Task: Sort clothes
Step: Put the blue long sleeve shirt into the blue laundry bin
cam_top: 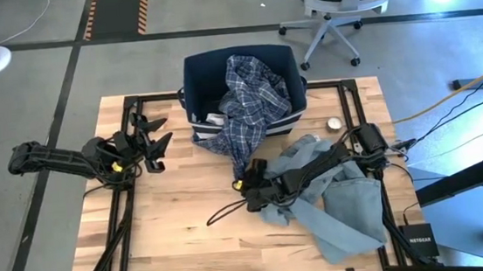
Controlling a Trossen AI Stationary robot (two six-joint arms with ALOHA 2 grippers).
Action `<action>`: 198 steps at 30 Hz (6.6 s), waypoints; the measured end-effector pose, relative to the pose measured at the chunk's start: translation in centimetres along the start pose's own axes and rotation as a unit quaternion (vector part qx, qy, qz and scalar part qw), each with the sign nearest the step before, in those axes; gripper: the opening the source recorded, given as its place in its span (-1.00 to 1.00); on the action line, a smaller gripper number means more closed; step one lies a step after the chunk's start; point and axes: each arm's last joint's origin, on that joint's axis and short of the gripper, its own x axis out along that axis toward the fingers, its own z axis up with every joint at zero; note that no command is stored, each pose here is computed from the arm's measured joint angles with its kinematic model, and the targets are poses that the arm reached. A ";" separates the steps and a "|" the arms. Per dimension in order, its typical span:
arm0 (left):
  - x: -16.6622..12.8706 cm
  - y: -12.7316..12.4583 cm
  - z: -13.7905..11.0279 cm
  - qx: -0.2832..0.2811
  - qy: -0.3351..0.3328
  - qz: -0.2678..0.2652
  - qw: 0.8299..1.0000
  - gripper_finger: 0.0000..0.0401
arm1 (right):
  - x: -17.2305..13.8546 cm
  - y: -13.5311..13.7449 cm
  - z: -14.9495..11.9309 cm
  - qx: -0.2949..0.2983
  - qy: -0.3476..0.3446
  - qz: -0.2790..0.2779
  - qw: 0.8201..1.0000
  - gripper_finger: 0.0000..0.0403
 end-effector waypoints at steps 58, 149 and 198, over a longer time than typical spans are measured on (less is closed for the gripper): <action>0.0 0.0 0.0 0.008 0.000 0.000 1.000 0.04 | -16.0 -28.2 20.7 -0.117 -0.035 -0.289 0.950 -0.65; 0.0 -0.1 -0.4 0.019 0.020 -0.006 1.000 0.04 | -5.6 -7.4 11.4 -0.061 -0.330 -0.091 0.937 -0.38; 0.0 -0.1 -0.4 0.022 0.020 -0.007 1.000 0.04 | -18.7 -29.7 16.0 -0.063 0.064 -0.092 0.992 -0.06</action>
